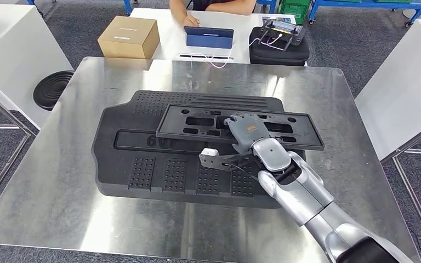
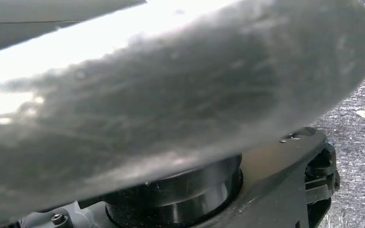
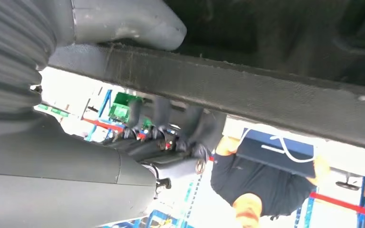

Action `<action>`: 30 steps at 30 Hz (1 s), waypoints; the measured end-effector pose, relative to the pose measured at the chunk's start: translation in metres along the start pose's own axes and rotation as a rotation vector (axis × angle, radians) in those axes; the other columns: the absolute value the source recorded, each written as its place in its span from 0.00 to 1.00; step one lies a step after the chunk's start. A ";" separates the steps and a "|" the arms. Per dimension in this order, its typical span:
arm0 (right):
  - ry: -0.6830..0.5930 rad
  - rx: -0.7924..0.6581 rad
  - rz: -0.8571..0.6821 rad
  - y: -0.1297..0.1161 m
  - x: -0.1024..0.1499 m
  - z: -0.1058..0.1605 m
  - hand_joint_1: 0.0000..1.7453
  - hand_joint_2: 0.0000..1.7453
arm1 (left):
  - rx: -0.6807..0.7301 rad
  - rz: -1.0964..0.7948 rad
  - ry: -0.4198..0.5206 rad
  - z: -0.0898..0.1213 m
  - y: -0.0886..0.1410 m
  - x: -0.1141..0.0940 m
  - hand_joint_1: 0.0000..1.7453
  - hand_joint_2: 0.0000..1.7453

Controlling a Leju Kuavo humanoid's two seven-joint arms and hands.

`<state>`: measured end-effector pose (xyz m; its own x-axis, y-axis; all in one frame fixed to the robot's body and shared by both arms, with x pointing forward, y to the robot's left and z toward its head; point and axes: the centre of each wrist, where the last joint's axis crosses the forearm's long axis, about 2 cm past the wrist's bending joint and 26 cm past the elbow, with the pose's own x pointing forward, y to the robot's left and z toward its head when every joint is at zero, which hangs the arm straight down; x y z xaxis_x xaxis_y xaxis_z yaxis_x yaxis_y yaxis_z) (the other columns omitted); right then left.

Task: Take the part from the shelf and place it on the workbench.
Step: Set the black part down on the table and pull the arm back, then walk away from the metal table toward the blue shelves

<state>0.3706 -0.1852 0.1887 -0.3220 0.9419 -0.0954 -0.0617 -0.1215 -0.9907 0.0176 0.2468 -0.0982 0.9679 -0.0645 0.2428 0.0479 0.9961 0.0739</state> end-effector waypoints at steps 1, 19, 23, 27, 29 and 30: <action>-0.003 0.006 0.000 0.002 0.001 0.000 0.00 1.00 | 0.003 0.000 0.002 0.000 0.000 0.000 0.00 0.00; -0.013 -0.104 0.040 -0.008 0.013 0.005 0.00 0.00 | -0.021 -0.015 -0.009 -0.003 -0.001 0.000 0.00 0.00; -0.022 -0.150 0.020 -0.017 0.018 0.010 0.00 0.00 | -0.051 -0.014 -0.009 -0.004 0.001 0.005 0.00 0.00; -0.054 -0.200 -0.025 -0.032 0.021 0.016 0.00 0.00 | -0.066 -0.012 -0.027 -0.008 0.001 0.019 0.00 0.00; -0.071 -0.210 -0.040 -0.036 0.022 0.019 0.00 0.00 | -0.067 -0.012 -0.036 -0.009 0.001 0.023 0.00 0.00; -0.079 -0.211 -0.046 -0.036 0.022 0.022 0.00 0.00 | -0.068 -0.012 -0.038 -0.009 0.001 0.024 0.00 0.00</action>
<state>0.3455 -0.1670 0.2248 -0.3965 0.9167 -0.0498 0.1185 -0.0027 -0.9930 0.0431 0.2471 -0.1013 0.9571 -0.0771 0.2794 0.0770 0.9970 0.0114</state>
